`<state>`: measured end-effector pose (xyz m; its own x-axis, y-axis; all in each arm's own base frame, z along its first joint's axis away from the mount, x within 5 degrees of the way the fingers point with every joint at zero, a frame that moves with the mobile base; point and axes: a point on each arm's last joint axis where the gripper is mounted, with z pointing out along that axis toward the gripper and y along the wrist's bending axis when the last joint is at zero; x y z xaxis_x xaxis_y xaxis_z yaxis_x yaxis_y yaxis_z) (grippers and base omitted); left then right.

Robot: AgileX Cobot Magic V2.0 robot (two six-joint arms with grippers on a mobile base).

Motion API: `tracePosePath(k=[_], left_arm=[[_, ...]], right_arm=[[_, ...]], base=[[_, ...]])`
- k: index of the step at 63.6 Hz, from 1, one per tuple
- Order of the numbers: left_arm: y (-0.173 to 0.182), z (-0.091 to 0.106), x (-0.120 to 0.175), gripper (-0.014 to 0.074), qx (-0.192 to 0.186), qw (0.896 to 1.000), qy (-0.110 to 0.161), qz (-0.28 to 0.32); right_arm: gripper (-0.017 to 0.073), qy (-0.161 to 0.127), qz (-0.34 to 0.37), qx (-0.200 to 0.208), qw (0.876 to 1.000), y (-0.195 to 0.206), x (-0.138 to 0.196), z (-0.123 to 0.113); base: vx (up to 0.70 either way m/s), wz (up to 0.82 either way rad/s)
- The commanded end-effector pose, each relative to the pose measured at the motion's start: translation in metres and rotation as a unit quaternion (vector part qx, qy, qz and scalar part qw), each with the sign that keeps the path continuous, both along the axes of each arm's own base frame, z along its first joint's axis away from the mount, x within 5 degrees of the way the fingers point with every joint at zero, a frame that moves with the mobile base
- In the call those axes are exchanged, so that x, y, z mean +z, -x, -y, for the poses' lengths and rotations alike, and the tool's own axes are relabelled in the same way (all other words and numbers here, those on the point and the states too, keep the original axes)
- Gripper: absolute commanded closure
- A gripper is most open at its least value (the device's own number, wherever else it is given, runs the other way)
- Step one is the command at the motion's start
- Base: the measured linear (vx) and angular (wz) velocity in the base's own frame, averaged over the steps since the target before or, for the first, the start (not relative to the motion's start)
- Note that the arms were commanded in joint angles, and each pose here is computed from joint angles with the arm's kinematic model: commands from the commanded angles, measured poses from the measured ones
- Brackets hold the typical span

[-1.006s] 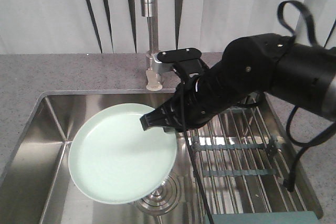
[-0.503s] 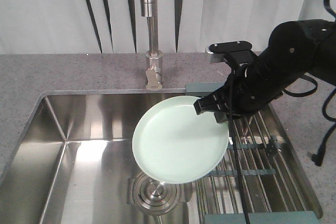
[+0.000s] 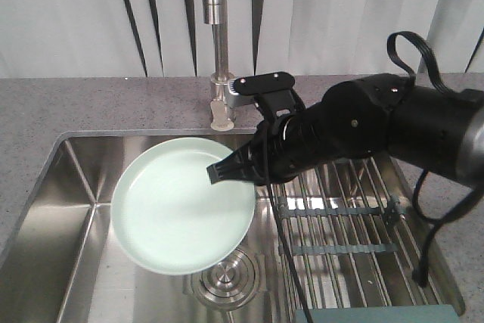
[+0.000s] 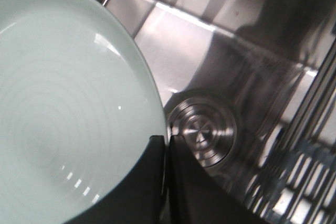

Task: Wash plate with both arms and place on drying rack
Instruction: 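Move the plate over the drying rack and lower it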

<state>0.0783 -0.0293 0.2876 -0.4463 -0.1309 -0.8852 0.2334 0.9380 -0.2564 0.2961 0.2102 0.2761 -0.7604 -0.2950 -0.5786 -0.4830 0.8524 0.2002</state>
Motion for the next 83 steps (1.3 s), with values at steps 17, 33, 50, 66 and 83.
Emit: tracePosePath(k=[17, 33, 50, 66, 83], left_arm=[[-0.003, -0.001, 0.012, 0.0600, 0.016, 0.999, 0.022, 0.029], [-0.003, -0.001, 0.012, 0.0600, 0.016, 0.999, 0.022, 0.029], [-0.003, -0.001, 0.012, 0.0600, 0.016, 0.999, 0.022, 0.029], [-0.003, -0.001, 0.012, 0.0600, 0.016, 0.999, 0.022, 0.029], [-0.003, -0.001, 0.012, 0.0600, 0.016, 0.999, 0.022, 0.029]], right_arm=[[0.0561, 0.204, 0.130, -0.118, 0.963, -0.024, 0.088, 0.103], [0.0561, 0.302, 0.159, -0.199, 0.919, -0.002, 0.125, 0.155], [0.0561, 0.298, 0.168, -0.181, 0.922, -0.039, 0.098, 0.154], [0.0561, 0.306, 0.098, -0.153, 0.934, -0.071, 0.043, 0.141], [0.0561, 0.292, 0.068, -0.122, 0.946, -0.086, 0.012, 0.130]], base=[[0.00, 0.00], [0.00, 0.00], [0.00, 0.00], [0.00, 0.00], [0.00, 0.00]])
